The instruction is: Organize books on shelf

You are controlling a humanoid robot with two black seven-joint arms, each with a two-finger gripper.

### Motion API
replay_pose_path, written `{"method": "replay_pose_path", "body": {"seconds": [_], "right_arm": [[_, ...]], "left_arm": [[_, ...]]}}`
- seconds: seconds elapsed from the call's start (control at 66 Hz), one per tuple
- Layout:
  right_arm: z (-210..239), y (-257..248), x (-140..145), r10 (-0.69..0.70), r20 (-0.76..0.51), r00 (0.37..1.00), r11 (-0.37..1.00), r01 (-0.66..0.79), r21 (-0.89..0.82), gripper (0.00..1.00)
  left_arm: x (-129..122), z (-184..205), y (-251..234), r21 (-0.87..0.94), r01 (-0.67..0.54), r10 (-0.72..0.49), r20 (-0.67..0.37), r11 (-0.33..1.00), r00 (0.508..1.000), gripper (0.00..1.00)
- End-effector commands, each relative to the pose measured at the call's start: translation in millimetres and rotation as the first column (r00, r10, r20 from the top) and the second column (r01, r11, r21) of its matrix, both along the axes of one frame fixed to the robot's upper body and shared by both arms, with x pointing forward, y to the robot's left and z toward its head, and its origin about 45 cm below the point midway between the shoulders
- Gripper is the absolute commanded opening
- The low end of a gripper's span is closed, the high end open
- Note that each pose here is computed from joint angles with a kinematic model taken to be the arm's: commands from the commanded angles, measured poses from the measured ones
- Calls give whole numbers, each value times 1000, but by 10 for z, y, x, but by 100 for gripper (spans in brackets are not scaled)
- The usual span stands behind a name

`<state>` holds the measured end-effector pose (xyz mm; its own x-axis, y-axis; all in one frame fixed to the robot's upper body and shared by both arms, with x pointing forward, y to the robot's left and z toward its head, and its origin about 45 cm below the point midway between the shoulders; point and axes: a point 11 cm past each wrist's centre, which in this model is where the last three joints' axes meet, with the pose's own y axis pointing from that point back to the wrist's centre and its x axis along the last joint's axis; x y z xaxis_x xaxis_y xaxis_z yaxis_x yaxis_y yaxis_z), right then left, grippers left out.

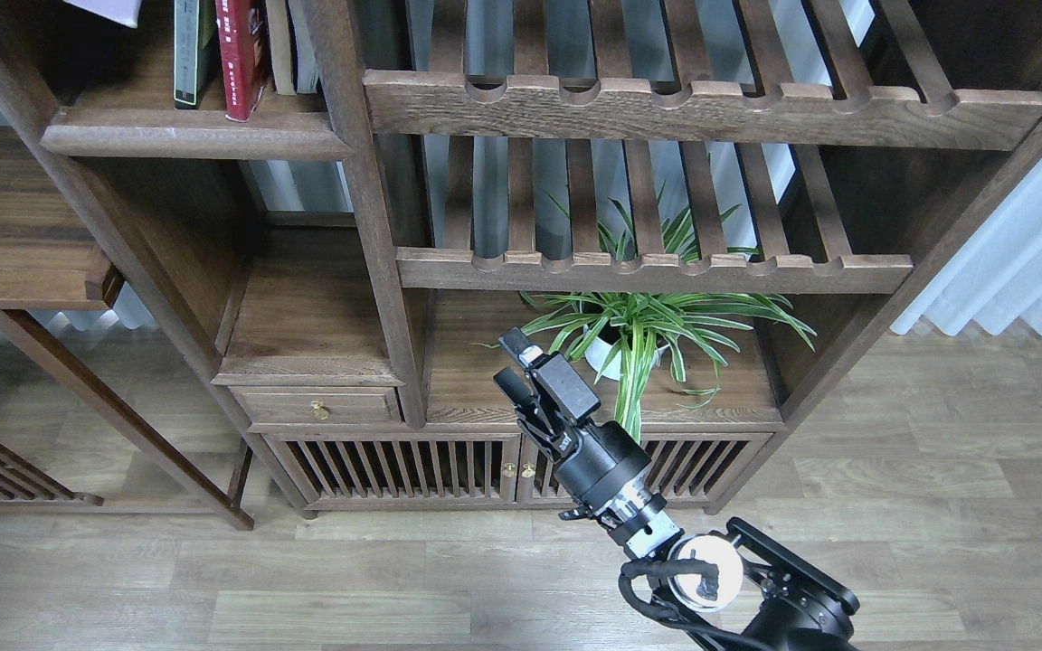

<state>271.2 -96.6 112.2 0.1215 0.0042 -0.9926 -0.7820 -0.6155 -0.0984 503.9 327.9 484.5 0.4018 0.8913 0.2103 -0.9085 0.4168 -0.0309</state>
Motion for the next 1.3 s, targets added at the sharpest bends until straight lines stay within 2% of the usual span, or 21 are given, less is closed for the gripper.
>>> {"method": "replay_pose_path", "body": {"seconds": [0.0,0.333,0.394,0.424,0.439,0.47,0.545,0.697,0.803,0.969,1.106,1.287], "right_arm": [[-4,-1,-4,-1,-2,1000,1000,1,1,100],[-22,-6,-22,-2,-8,1000,1000,2,1,100],[-26,-7,-26,-3,-9,1000,1000,3,1,100],[-26,-7,-26,-3,-9,1000,1000,3,1,100],[-26,-7,-26,-3,-9,1000,1000,3,1,100],[-26,-7,-26,-3,-9,1000,1000,3,1,100],[-31,-8,-31,-3,-11,1000,1000,3,1,100],[-35,-11,-31,-3,-12,1000,1000,3,-1,100],[-35,-11,-31,-3,-12,1000,1000,3,-1,100],[-31,-9,-27,-2,-10,1000,1000,2,-2,100],[-48,9,-56,6,-15,1000,1000,-6,-3,100],[-93,17,-114,10,-29,1000,1000,-10,-5,100]], "left_arm": [[72,44,-48,20,4,-5,38,1000,999,0],[193,-177,-119,-76,3,0,42,997,999,8],[209,-179,-128,-118,-16,24,70,993,997,16],[223,-176,-135,-137,-33,45,81,990,996,24],[237,-188,-141,-145,-51,64,85,988,994,31],[247,-191,-147,-150,-66,79,86,987,993,38],[300,-233,-214,-186,-140,158,85,973,984,74],[287,-203,-315,-206,-162,186,102,965,977,99],[273,-177,-353,-208,-146,172,113,967,979,100],[108,-222,-515,-247,-73,101,101,966,990,100],[-185,-497,-320,-196,-88,96,31,977,995,100],[-647,-814,-220,-245,-53,55,1,968,998,100]]}}
